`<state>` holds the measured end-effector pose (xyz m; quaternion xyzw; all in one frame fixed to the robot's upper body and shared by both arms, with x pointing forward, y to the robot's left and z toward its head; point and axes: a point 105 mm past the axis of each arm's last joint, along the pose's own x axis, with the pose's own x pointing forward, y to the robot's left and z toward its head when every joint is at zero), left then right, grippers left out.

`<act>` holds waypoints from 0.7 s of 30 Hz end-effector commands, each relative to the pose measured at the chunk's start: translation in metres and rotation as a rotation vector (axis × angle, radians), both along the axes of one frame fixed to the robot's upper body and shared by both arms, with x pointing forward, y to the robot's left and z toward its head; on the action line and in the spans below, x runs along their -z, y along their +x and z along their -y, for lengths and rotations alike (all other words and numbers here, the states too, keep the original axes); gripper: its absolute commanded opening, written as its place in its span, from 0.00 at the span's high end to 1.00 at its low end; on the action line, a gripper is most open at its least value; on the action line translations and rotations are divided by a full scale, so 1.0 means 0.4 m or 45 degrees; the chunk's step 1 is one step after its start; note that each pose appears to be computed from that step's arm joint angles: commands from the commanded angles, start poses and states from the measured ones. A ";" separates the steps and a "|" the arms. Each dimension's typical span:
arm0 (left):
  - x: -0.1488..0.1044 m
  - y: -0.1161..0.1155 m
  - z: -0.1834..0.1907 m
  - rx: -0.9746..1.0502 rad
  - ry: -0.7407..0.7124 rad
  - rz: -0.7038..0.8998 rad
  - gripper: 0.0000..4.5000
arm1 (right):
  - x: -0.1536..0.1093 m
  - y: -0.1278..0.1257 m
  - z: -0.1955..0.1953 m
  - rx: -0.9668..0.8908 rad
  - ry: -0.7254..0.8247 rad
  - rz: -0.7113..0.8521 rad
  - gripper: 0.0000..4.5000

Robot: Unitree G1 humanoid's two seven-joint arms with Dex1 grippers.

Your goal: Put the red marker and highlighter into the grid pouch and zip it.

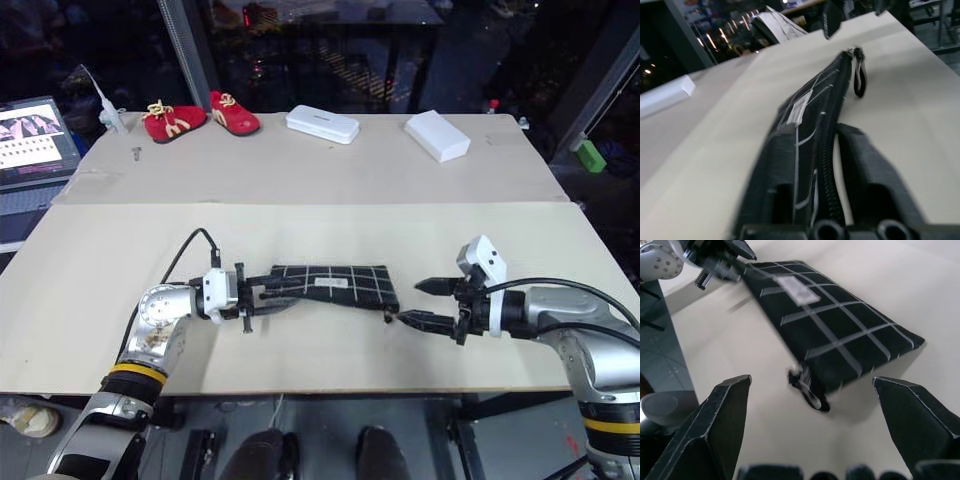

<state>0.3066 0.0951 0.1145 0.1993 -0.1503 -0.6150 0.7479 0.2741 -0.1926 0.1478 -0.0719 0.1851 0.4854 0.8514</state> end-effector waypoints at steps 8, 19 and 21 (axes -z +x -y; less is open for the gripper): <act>-0.128 -0.004 -0.033 -0.286 -0.390 -0.317 0.04 | -0.024 0.034 0.038 0.052 -0.040 0.069 0.03; -0.076 -0.006 -0.362 -1.183 -0.558 -0.615 0.04 | -0.046 0.114 0.123 0.299 0.172 0.129 0.03; -0.062 -0.023 -0.411 -1.281 -0.591 -0.632 0.04 | -0.043 0.125 0.130 0.334 0.214 0.121 0.03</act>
